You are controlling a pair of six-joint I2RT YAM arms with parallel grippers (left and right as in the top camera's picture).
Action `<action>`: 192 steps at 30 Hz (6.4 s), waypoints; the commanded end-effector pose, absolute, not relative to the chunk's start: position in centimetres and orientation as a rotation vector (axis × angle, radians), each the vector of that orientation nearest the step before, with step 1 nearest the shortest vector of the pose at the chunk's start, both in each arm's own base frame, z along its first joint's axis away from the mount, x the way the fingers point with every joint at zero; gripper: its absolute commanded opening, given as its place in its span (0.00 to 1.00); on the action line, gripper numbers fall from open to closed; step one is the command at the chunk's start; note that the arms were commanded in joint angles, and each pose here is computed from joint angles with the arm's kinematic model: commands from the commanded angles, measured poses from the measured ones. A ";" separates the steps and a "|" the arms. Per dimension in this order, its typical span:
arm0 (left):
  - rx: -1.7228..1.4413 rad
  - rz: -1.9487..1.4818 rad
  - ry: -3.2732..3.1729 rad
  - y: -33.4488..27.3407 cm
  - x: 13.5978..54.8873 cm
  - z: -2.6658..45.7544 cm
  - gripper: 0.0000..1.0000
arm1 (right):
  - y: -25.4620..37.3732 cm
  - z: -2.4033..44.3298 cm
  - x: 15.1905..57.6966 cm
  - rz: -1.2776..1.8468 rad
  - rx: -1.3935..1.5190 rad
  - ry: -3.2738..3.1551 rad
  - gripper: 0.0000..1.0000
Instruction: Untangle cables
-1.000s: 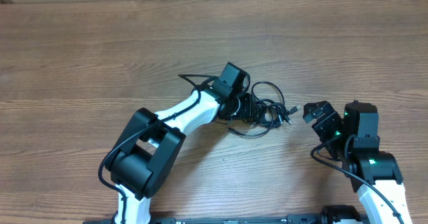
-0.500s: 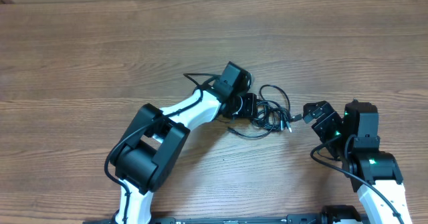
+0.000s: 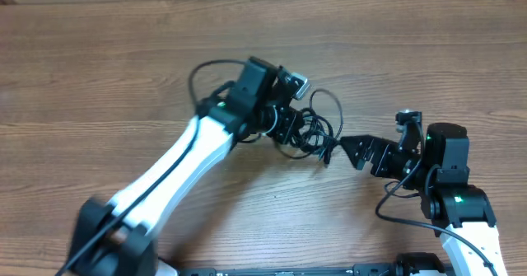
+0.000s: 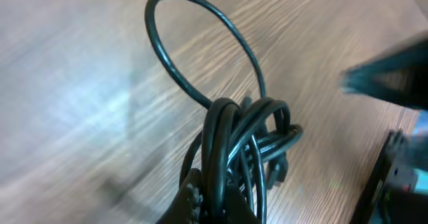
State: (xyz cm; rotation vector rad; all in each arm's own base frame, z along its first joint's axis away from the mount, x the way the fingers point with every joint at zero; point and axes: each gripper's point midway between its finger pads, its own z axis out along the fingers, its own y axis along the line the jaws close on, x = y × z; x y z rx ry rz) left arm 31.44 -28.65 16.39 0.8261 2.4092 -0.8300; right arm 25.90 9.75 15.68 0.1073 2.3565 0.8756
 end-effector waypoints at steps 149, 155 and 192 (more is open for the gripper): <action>0.923 -0.672 2.338 -28.7 22.5 23.3 0.04 | 11.4 22.9 22.4 0.751 -0.147 2.242 0.88; 0.988 -0.834 2.260 -30.7 21.5 24.8 0.04 | 11.2 22.8 22.5 0.736 -0.146 2.241 0.90; 0.019 -1.064 2.305 -25.2 29.3 30.2 0.04 | 10.6 22.6 22.9 0.723 -0.048 2.257 1.00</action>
